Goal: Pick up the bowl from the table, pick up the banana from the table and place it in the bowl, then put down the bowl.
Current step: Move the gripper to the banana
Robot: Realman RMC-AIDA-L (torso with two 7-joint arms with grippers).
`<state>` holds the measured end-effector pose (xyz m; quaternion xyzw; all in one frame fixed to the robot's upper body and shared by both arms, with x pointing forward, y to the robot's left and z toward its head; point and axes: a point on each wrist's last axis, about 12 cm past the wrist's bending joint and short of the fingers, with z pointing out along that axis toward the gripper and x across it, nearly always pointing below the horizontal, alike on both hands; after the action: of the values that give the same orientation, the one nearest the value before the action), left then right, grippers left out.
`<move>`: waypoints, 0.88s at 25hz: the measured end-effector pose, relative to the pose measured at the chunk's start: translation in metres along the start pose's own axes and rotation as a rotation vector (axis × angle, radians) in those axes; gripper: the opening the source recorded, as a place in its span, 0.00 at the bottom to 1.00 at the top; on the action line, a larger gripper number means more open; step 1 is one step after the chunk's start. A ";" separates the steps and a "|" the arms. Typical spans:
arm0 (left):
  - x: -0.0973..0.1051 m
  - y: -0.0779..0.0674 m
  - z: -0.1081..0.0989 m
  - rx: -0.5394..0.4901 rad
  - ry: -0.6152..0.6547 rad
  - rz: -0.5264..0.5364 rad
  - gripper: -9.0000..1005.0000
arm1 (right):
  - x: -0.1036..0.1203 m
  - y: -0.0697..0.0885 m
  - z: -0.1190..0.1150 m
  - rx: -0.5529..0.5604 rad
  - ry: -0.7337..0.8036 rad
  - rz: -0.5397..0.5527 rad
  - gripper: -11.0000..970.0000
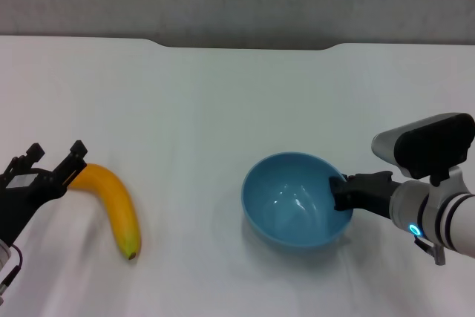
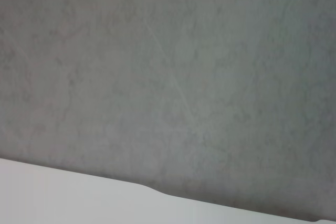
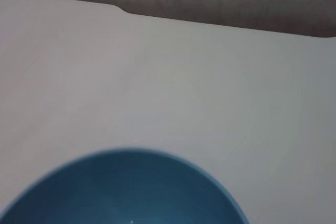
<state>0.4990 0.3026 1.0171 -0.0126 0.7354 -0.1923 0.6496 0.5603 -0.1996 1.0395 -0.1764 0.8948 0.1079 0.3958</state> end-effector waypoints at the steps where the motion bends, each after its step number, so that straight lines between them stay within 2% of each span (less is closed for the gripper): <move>1: 0.000 0.000 0.000 0.000 0.000 0.000 0.88 | 0.000 0.000 0.000 -0.001 0.001 0.000 0.29; 2: 0.000 0.000 0.000 0.001 0.000 0.000 0.88 | 0.001 0.000 0.000 -0.001 0.001 -0.001 0.26; 4: 0.000 0.000 0.000 0.001 0.001 0.000 0.88 | 0.001 0.000 0.000 -0.001 0.001 0.000 0.08; 13: -0.001 -0.001 0.002 0.010 0.012 -0.018 0.88 | 0.003 -0.002 -0.004 0.010 -0.036 0.020 0.06; 17: -0.006 -0.013 0.017 0.031 0.097 -0.036 0.88 | 0.003 -0.004 -0.006 0.015 -0.040 0.024 0.06; 22: -0.021 -0.033 0.032 -0.026 0.223 0.066 0.88 | 0.000 -0.002 -0.007 0.011 -0.051 0.016 0.06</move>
<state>0.5257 0.2690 1.0446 0.0248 0.8055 -0.1613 0.5697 0.5570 -0.2037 1.0439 -0.1642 0.8864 0.1105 0.4186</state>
